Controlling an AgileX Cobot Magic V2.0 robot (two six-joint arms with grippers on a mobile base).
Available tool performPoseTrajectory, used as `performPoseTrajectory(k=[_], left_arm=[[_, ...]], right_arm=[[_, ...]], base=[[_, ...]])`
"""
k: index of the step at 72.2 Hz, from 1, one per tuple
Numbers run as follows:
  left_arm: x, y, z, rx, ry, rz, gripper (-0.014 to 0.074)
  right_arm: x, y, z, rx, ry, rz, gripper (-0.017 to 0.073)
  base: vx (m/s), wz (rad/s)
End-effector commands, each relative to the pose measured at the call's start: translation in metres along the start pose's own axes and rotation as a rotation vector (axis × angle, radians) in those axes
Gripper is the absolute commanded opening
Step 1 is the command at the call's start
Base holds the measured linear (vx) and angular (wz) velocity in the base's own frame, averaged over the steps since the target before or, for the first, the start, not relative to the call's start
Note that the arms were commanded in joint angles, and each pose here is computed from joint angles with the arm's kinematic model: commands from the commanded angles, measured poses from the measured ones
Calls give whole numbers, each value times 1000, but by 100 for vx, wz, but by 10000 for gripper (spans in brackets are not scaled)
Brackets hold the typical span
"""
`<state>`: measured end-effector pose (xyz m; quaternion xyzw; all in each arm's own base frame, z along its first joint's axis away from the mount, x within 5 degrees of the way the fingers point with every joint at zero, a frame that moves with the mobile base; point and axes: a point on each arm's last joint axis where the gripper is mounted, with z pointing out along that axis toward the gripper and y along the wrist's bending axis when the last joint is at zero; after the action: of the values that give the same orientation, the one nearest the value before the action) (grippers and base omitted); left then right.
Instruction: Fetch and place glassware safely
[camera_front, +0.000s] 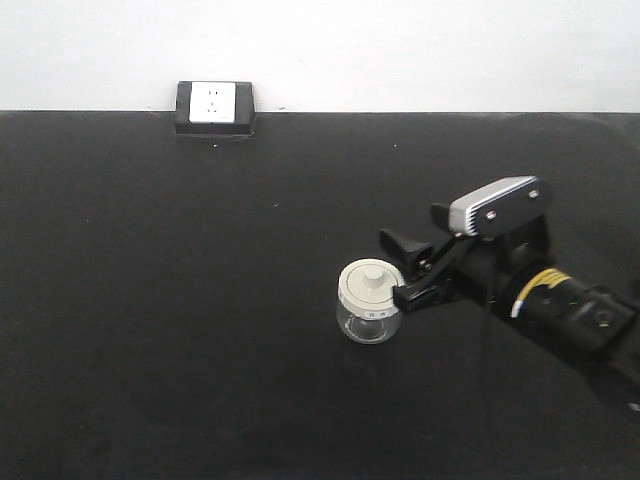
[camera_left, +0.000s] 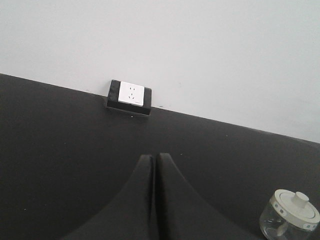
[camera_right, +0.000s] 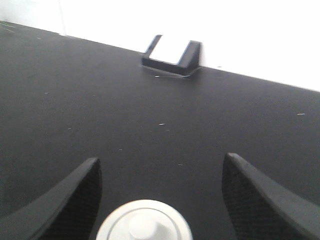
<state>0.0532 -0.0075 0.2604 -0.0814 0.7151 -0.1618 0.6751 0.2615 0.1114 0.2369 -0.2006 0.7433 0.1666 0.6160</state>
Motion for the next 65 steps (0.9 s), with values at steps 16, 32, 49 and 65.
performPoseTrajectory(k=[16,32,49,65], left_arm=[[-14,-5,-1,27,-89,-17,-7],[-14,-5,-1,27,-89,-17,-7],[-14,-5,-1,27,-89,-17,-7],[-14,-5,-1,27,-89,-17,-7]], right_arm=[[-67,1,-88,132,-61,-31,499],[-83,7,-157,208,-107,-13,499],[-51,17,-215,219,-237,1,499],[-15,24,-243,212,-346,18,499]], base=[[0,0],[0,0],[0,0],[0,0]])
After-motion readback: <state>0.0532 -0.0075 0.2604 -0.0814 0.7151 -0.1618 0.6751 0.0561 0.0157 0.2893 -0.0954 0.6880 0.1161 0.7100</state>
